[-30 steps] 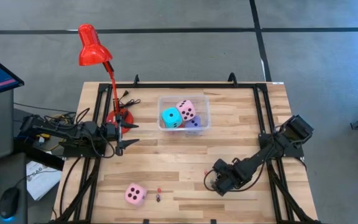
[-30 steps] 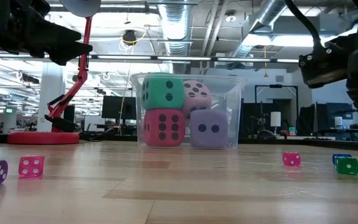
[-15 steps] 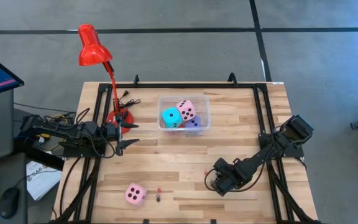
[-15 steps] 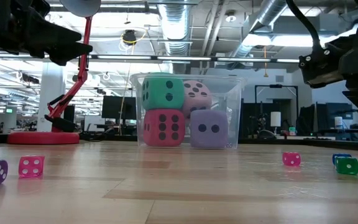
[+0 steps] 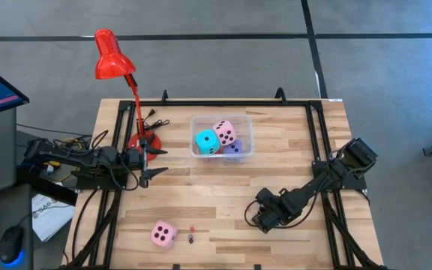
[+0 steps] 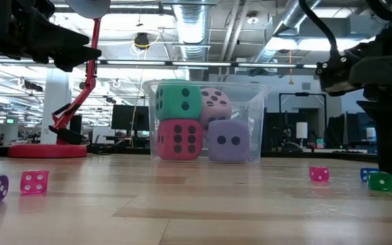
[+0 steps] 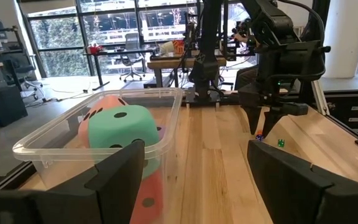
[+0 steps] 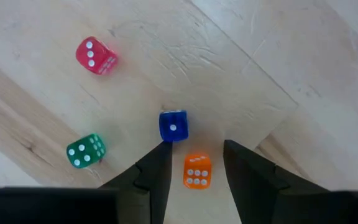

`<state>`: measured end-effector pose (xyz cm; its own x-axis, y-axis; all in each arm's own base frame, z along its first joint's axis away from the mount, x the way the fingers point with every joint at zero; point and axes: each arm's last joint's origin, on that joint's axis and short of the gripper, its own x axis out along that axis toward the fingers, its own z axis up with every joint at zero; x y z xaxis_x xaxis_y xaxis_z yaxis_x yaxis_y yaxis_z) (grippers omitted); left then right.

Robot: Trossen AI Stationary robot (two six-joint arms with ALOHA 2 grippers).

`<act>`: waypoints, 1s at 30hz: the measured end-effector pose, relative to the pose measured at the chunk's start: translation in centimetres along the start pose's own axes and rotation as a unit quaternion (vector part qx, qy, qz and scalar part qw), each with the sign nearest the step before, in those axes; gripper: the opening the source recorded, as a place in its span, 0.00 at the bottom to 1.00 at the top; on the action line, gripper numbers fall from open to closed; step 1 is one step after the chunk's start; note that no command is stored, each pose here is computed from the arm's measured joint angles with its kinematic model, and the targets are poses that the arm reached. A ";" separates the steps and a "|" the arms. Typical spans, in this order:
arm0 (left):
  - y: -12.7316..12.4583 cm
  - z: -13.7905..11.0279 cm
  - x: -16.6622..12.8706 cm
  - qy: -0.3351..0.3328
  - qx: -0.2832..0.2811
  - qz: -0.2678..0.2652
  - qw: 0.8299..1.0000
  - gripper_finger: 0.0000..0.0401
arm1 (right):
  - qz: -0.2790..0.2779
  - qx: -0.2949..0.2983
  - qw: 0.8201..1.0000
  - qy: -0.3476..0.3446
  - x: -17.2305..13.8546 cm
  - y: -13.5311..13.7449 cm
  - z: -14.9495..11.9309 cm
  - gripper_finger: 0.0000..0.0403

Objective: Pick & Place Dice
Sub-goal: Put the small orange die into the transparent bin

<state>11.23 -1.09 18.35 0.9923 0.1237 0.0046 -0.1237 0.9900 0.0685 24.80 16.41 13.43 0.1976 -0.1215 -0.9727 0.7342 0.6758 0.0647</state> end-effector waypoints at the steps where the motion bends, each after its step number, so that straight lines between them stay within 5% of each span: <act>1: 0.0 0.0 0.0 0.000 0.000 0.000 1.000 0.68 | 0.000 -0.004 1.000 0.001 0.0 0.0 0.0 0.35; 30: 0.0 0.0 0.0 0.000 0.000 -0.001 1.000 0.68 | 0.005 -0.039 0.998 0.039 -0.1 0.0 -0.2 0.34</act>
<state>11.23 -1.10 18.36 0.9925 0.1225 0.0049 -0.1226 0.9901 0.0681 24.67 16.54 13.47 0.1521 -0.0594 -0.9866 0.6793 0.7313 0.0607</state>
